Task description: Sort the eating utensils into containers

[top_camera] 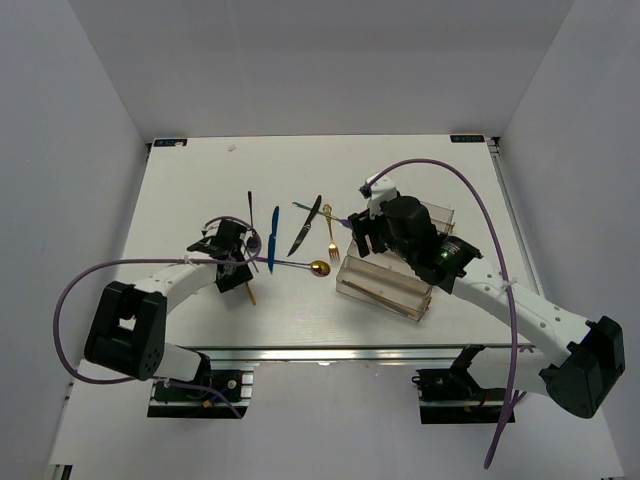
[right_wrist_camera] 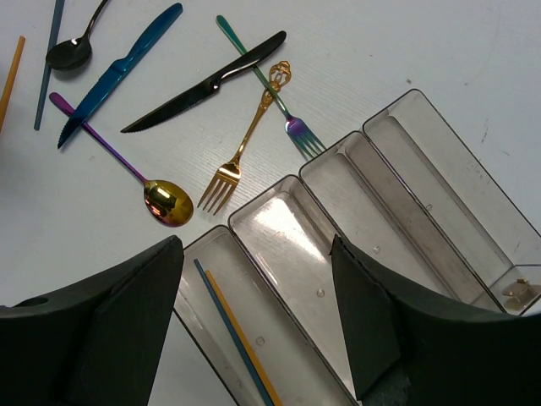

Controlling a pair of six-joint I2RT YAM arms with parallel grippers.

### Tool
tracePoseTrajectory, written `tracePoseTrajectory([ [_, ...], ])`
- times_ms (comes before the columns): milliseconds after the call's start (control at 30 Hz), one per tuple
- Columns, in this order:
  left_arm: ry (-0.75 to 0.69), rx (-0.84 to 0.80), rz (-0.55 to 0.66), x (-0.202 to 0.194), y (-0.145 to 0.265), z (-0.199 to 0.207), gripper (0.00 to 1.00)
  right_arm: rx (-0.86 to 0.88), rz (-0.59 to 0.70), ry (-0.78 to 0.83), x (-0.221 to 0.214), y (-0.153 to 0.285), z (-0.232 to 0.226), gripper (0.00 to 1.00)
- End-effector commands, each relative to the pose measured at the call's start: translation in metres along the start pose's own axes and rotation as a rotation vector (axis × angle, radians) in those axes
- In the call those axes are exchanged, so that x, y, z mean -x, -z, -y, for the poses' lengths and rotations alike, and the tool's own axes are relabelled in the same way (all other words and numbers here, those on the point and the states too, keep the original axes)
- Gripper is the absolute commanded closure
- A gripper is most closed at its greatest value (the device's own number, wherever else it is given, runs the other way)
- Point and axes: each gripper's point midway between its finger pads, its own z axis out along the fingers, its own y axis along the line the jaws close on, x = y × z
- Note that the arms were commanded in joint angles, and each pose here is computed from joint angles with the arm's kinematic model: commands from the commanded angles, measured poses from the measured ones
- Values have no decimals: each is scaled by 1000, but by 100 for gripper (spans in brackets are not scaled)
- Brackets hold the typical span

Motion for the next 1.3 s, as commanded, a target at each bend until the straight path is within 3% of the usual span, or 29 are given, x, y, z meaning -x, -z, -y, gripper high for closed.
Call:
tracePoseTrajectory([
  [0,-15,-39,19,10,2,16,48,3,42,-19,8,-1,-1,25],
  [267,-39,-5,23,15,2,20,50,-2,39,-1,3,-2,1,25],
  [600,-109,68,-67,-12,-12,11,64,20,48,8,1,-2,-3,25],
  [733,-117,59,-112,-27,-18,9,72,32,54,7,0,-2,-5,25],
  [767,-121,60,-123,-31,-20,8,80,44,52,7,0,-3,-7,25],
  [933,-143,57,-187,-52,-27,-1,100,78,66,9,1,1,-12,25],
  [1100,-109,2,-144,-48,-16,3,100,146,101,-11,8,6,-24,24],
  [1267,-20,-187,37,-8,28,32,100,354,120,-140,18,7,-65,27],
])
